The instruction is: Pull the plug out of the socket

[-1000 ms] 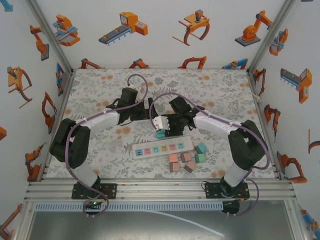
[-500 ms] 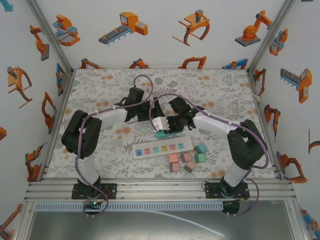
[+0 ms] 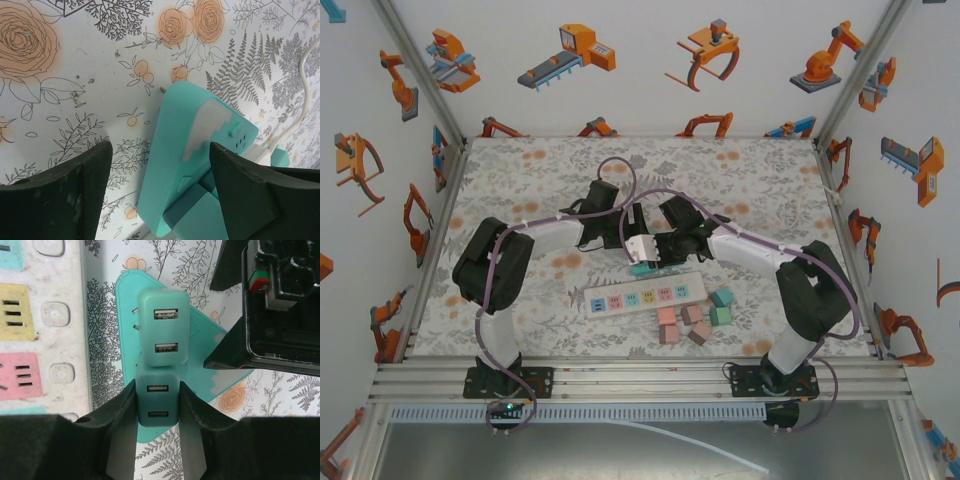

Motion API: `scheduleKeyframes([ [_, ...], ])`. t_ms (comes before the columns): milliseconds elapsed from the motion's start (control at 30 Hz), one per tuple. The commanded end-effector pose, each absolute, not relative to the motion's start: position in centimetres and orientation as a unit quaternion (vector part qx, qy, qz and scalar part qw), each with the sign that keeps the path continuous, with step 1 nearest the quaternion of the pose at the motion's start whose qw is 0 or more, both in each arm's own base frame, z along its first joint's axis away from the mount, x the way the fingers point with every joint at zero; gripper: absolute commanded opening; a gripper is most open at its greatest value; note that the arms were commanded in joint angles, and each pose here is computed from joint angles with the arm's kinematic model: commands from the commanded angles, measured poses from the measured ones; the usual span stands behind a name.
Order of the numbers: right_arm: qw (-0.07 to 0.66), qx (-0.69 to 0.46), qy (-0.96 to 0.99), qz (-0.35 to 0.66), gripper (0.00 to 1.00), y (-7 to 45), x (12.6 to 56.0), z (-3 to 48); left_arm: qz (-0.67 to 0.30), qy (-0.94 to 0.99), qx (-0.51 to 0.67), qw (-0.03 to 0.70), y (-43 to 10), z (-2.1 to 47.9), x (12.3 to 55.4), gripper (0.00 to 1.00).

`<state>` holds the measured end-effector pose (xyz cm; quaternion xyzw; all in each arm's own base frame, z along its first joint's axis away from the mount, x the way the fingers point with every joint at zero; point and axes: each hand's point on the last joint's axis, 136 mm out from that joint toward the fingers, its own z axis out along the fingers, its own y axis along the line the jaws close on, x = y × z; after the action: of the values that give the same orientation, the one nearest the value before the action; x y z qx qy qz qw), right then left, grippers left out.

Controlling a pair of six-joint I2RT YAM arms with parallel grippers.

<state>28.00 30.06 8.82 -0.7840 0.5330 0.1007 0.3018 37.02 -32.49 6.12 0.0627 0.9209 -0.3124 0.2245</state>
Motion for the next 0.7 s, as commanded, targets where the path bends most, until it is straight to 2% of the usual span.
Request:
scheduleKeyframes([
  [0, 0.331, -0.779, 0.521, 0.112, 0.33, 30.6, 27.9, 10.6, -0.239, 0.950, 0.073, 0.186, -30.8, 1.7, 35.4, 0.71],
  [233, 0.354, -0.775, 0.509, 0.122, 0.29, 31.1, 27.8, 12.5, -0.188, 0.965, 0.080, 0.164, -29.2, -2.1, 33.3, 0.70],
  [667, 0.373, -0.773, 0.500, 0.114, 0.25, 31.1, 27.7, 14.1, -0.139, 0.973, 0.085, 0.167, -27.0, -3.5, 32.8, 0.69],
])
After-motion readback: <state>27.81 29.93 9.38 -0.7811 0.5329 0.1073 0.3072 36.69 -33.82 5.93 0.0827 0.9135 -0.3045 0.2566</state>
